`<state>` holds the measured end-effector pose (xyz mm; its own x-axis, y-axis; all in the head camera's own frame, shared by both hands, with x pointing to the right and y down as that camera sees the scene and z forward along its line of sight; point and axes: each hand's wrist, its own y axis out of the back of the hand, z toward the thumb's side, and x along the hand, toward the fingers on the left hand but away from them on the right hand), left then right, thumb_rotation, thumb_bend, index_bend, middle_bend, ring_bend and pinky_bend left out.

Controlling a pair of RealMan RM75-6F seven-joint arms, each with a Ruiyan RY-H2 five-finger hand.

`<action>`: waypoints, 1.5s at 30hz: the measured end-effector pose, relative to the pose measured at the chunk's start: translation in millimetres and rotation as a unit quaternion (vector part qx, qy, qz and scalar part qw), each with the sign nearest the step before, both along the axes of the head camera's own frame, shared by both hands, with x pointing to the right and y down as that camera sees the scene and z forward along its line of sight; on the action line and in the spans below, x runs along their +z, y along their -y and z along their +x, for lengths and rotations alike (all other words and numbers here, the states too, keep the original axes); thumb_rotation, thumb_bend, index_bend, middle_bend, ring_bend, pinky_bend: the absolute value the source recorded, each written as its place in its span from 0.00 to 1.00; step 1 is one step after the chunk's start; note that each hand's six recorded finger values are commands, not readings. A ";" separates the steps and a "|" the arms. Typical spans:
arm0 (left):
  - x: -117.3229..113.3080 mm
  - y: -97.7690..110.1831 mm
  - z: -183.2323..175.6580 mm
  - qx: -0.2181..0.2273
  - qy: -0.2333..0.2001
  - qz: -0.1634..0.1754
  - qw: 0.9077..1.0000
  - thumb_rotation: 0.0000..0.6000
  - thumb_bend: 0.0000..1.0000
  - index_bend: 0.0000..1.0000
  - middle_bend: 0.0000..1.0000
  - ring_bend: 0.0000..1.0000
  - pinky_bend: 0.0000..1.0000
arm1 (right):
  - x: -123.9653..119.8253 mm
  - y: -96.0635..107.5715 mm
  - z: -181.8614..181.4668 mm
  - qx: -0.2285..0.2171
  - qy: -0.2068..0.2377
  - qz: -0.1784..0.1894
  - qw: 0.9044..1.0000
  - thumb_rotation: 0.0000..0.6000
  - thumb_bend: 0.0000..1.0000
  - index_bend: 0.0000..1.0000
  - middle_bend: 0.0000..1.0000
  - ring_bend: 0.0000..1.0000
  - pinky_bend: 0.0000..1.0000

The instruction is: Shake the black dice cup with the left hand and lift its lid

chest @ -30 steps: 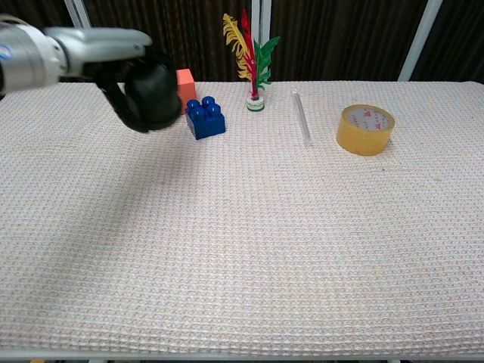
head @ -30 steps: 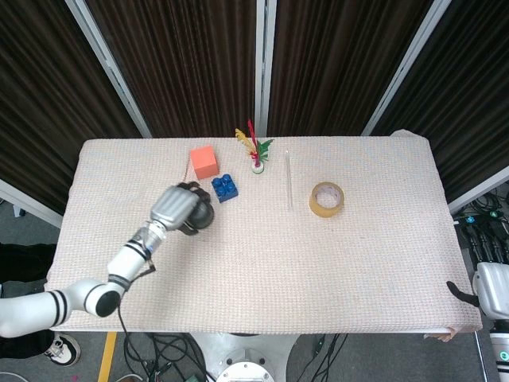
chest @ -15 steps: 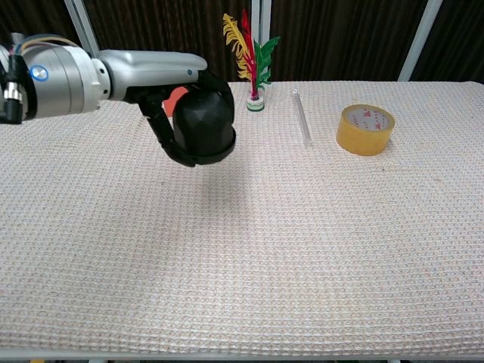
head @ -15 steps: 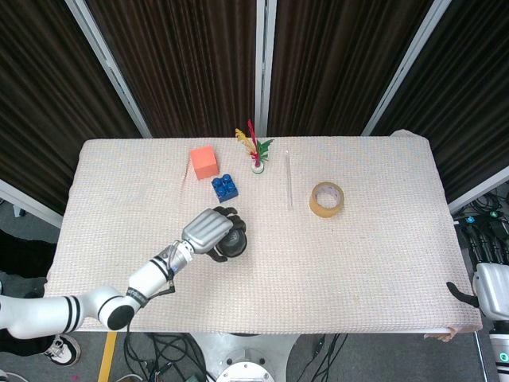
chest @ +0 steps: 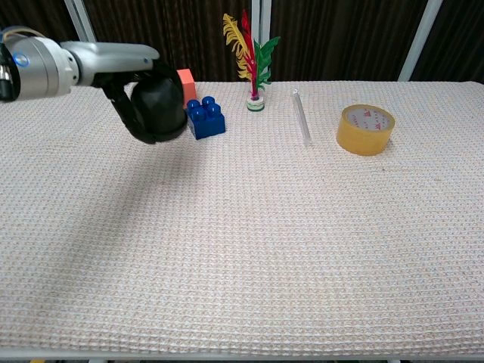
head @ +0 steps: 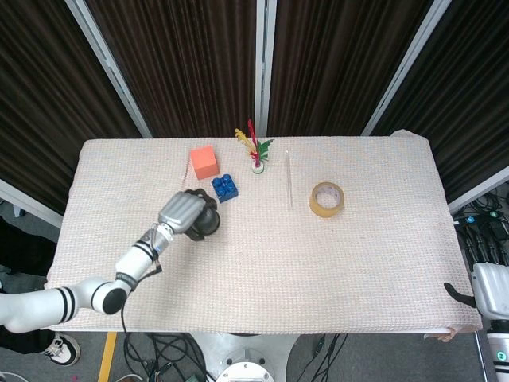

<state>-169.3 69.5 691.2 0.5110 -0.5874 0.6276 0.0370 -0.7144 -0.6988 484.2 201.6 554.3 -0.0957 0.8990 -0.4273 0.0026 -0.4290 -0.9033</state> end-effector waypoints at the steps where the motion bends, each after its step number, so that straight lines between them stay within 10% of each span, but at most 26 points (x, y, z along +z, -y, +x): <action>1: -5.6 -14.9 13.7 0.026 -0.015 -0.005 1.000 1.00 0.23 0.38 0.50 0.17 0.24 | -0.9 0.0 0.4 0.000 -0.001 0.001 1.000 1.00 0.08 0.00 0.00 0.00 0.00; 6: -19.5 -29.8 35.9 0.062 -0.046 0.007 0.997 1.00 0.23 0.38 0.50 0.17 0.24 | -4.2 -0.1 4.7 0.005 -0.004 0.005 1.000 1.00 0.08 0.00 0.00 0.00 0.00; 16: 13.5 57.3 -61.7 -0.075 0.074 0.048 0.993 1.00 0.23 0.38 0.50 0.17 0.23 | 0.7 0.0 7.1 0.011 -0.002 -0.002 1.000 1.00 0.08 0.00 0.00 0.00 0.00; 26: -26.8 -27.9 41.4 0.081 -0.049 0.026 0.995 1.00 0.23 0.38 0.50 0.17 0.23 | -2.8 -0.3 7.6 0.010 -0.004 0.003 1.000 1.00 0.08 0.00 0.00 0.00 0.00; 38: 1.5 59.4 -42.7 -0.030 0.058 0.088 0.994 1.00 0.23 0.38 0.50 0.17 0.23 | 1.5 -2.3 5.1 0.007 0.000 -0.006 1.000 1.00 0.08 0.00 0.00 0.00 0.00; 45: -10.7 -4.0 9.0 0.045 -0.016 0.051 0.998 1.00 0.23 0.38 0.50 0.17 0.23 | -1.3 -2.1 6.6 0.007 -0.002 -0.002 1.000 1.00 0.08 0.00 0.00 0.00 0.00</action>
<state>-160.2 73.5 680.5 0.5823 -0.5984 0.5503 0.0744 -0.6348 -0.7691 490.8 203.7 553.0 -0.1106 0.8962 -0.4296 0.0058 -0.4317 -0.9020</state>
